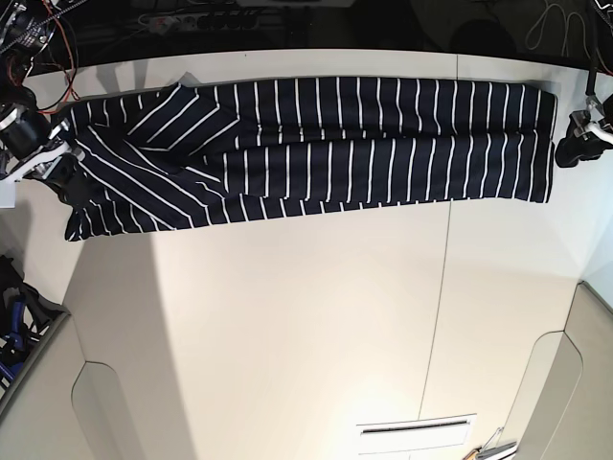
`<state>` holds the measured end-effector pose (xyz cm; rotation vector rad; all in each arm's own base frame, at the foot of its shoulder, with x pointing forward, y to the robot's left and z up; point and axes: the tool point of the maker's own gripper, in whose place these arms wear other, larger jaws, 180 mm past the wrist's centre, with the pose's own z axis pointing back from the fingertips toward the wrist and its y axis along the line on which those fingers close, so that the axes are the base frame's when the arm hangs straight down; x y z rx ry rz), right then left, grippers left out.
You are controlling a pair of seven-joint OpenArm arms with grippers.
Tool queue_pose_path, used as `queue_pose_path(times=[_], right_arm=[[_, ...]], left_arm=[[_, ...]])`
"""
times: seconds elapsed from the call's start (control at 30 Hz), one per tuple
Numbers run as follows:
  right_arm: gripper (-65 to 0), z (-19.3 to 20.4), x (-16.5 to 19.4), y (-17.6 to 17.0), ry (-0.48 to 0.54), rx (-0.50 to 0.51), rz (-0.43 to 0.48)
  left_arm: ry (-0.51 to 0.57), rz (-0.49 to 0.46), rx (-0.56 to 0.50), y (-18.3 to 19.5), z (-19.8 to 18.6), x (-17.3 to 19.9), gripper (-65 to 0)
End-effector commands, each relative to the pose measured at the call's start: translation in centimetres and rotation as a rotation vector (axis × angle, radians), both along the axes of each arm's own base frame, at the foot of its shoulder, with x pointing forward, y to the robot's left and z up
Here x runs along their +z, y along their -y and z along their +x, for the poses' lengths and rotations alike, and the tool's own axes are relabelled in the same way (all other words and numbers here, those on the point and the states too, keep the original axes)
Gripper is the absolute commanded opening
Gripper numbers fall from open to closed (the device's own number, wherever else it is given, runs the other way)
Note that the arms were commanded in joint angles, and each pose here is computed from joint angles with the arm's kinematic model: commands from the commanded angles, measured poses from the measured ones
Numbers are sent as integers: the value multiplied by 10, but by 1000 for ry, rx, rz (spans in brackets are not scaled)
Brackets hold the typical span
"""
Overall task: Fold the T-shirt properly
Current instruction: 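Hold both strip ends and straighten the striped strip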
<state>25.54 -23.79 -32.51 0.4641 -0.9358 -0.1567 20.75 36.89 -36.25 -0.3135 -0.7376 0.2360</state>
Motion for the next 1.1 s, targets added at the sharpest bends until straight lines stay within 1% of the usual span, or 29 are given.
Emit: queue_pose_path(times=[0.0,0.2,0.27,0.33,0.4,0.6,0.73,0.93,1.07], right_arm=[[-650,7,9,-4,41,23,-13],[-650,11,-19,-34,-30,116,-70],[-650,11,-27,-41,-48,135,-67],[-650,9,-34,-47,-66,149,-53],[-650,7,-40,-47,-83,150,-43],[-650,2,-54,-46,-126,139,-16],[-650,1,-56,-46,-133,138,-13],[-650,2,-54,-47,-124,138,2],[-650,3,-53,-48,-117,137,13]], left_arm=[[54,22,-14,-4,11,15,-204],[3,2,-108,27,14,-6,-203],[-8,41,-128,29,15,-13,-203],[-21,103,-138,25,14,-19,-203],[-23,140,-138,20,15,-20,-203],[-35,158,-141,18,13,-22,-203],[-46,154,-135,16,11,-25,-203],[-80,116,-102,12,1,-38,-203],[-103,105,-104,13,-3,-42,-203]])
